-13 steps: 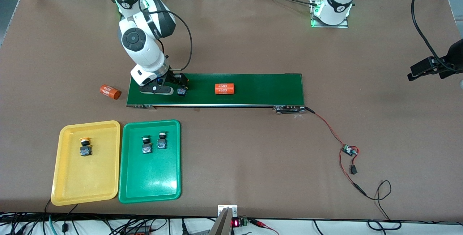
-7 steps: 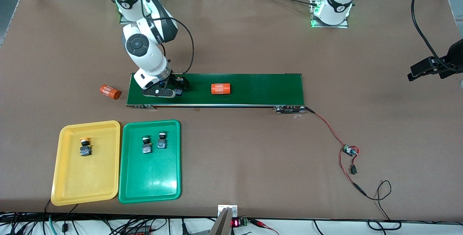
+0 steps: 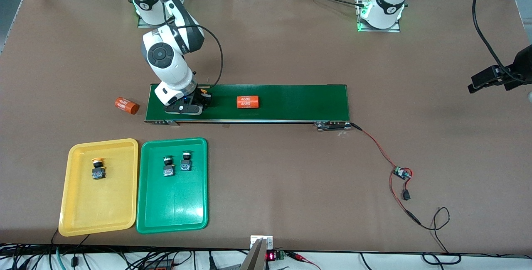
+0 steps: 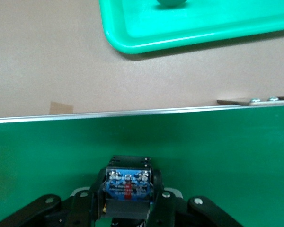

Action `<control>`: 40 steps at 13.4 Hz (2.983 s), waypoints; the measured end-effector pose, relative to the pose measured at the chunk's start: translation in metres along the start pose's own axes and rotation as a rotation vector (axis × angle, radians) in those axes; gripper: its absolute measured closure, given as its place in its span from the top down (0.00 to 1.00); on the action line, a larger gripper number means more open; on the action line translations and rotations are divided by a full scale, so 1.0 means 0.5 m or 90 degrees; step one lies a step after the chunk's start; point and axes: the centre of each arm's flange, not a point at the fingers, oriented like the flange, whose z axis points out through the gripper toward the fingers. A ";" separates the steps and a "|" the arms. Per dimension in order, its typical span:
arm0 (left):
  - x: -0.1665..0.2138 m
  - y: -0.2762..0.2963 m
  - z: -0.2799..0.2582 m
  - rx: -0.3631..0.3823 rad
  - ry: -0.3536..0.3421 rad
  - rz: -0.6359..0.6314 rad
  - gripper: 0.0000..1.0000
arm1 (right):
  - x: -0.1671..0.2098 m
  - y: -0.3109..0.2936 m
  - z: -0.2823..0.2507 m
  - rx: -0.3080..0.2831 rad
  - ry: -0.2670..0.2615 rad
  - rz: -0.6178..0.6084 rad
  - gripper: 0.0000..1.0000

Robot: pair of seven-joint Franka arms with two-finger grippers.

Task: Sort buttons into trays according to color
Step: 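Lift the button and carry it to the yellow tray with the right gripper, then lower the button into the yellow tray and open the right gripper, then raise the right gripper away from the trays to beside the belt end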

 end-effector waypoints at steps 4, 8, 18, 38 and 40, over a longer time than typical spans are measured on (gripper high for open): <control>0.000 0.000 0.000 0.000 0.000 0.000 1.00 | 0.102 0.046 -0.100 -0.011 -0.001 -0.037 0.41; 0.000 0.007 0.000 0.000 0.001 0.004 1.00 | 0.248 0.197 -0.206 -0.015 0.005 -0.056 0.41; 0.003 0.008 -0.003 -0.001 0.010 0.004 1.00 | 0.465 0.525 0.052 -0.037 0.014 -0.120 0.41; 0.003 0.001 -0.002 -0.001 0.009 0.001 1.00 | 0.387 0.512 -0.350 -0.018 -0.140 -0.104 1.00; 0.003 0.001 -0.001 -0.001 0.009 0.001 1.00 | 0.342 0.509 -0.447 -0.020 -0.149 -0.102 1.00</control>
